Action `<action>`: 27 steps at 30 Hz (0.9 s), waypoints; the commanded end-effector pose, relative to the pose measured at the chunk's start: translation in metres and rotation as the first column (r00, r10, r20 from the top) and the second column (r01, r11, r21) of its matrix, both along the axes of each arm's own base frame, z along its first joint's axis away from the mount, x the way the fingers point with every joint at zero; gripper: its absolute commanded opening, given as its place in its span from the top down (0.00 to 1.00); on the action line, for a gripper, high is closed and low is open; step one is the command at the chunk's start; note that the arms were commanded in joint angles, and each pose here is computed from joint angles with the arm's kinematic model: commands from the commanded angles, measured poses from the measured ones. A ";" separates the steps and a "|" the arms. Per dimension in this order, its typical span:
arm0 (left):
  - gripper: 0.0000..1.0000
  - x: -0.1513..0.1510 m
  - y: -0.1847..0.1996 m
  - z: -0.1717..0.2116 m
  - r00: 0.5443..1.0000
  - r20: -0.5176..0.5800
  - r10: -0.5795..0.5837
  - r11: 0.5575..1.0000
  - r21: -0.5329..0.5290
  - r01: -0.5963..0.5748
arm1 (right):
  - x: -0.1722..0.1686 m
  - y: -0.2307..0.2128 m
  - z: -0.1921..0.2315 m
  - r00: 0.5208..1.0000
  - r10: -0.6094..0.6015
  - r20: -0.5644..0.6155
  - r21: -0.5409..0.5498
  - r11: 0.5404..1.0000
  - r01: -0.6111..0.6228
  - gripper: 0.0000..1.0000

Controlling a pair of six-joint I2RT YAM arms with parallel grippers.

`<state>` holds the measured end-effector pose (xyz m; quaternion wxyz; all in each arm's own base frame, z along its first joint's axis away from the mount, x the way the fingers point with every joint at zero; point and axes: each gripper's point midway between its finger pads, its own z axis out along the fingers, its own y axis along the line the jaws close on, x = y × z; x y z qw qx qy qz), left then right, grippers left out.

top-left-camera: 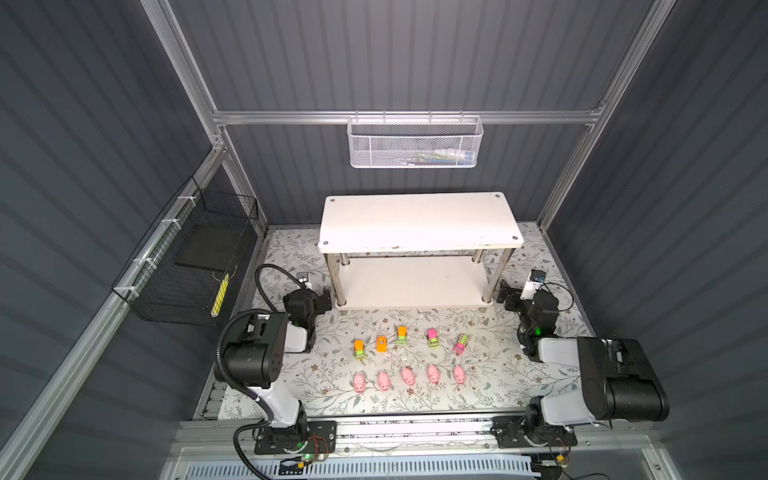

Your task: Place and organize the plastic toys onto the shelf

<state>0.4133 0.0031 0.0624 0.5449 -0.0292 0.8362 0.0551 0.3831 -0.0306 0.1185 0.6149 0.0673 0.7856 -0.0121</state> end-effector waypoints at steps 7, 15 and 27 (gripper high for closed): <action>0.00 0.004 -0.002 0.002 1.000 0.004 -0.016 1.000 0.016 0.016 | 0.002 0.000 0.002 1.000 0.007 0.004 -0.008 1.000 -0.007 0.01; 0.00 0.004 -0.002 0.002 1.000 0.004 -0.017 1.000 0.016 0.016 | 0.002 0.000 0.001 1.000 0.008 0.003 -0.009 1.000 -0.008 0.01; 0.00 0.004 -0.002 0.002 1.000 0.003 -0.018 1.000 0.015 0.017 | 0.002 0.000 0.001 1.000 0.007 0.004 -0.007 1.000 -0.007 0.01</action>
